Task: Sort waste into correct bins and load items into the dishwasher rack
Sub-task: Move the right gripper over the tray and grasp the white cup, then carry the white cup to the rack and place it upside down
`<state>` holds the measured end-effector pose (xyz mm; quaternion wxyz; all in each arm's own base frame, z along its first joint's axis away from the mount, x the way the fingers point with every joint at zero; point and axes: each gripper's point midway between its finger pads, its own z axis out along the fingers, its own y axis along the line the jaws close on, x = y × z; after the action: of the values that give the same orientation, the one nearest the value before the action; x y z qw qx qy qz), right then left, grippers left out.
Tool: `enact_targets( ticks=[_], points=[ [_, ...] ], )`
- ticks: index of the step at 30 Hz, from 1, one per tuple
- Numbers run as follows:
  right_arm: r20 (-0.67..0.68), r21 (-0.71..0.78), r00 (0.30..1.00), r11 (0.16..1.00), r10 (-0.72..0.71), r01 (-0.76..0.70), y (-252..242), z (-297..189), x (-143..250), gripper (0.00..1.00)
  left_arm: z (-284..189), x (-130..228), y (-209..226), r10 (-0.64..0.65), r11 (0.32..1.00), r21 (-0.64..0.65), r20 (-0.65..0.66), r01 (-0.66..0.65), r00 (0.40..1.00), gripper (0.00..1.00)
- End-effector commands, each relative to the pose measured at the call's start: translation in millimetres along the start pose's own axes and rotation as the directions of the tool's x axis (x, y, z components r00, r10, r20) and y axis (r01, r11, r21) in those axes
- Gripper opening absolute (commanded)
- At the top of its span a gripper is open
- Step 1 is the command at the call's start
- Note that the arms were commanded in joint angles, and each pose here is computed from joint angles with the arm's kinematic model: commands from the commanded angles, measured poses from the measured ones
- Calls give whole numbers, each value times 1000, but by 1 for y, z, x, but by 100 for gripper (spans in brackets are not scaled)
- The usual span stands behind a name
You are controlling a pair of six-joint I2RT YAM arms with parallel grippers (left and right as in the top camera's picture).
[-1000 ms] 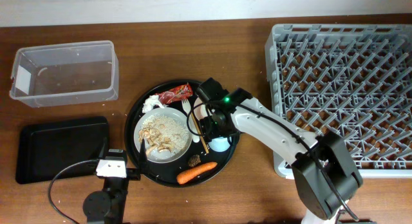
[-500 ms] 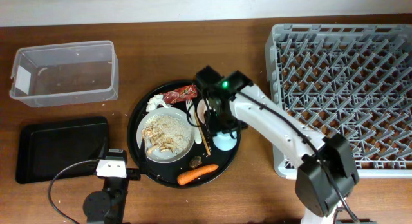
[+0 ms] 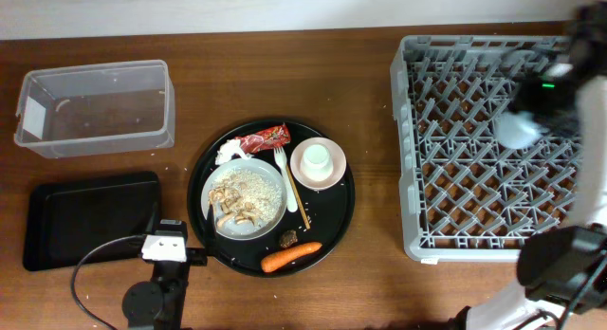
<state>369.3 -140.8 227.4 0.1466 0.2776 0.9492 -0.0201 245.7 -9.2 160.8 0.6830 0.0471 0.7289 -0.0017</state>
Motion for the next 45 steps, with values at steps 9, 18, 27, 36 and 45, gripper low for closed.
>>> enact_targets(
  ticks=[9, 18, 27, 36, 45],
  points=[
    [-65, 57, 933, 934, 355, -352, -148, 61, -19, 87, 0, 2, -1, 16, 1000, 3, -2, -16, 1000, 99],
    [-37, -288, 974, 931, 222, -224, -62, 1, -20, 99, 0, 2, -1, 16, 1000, 3, -2, -16, 1000, 99],
    [149, -509, 752, 602, -642, 615, 234, -52, 112, 99, 0, 2, -1, 16, 1000, 3, -2, -16, 1000, 99],
    [-7, -235, 649, 632, -760, 738, 338, 60, 215, 100, 0, 2, -1, 16, 1000, 3, -2, -16, 1000, 99],
    [-133, -176, 675, 688, -726, 705, 332, 110, 233, 84, 0, 2, -1, 16, 1000, 3, -2, -16, 1000, 99]
  ],
)
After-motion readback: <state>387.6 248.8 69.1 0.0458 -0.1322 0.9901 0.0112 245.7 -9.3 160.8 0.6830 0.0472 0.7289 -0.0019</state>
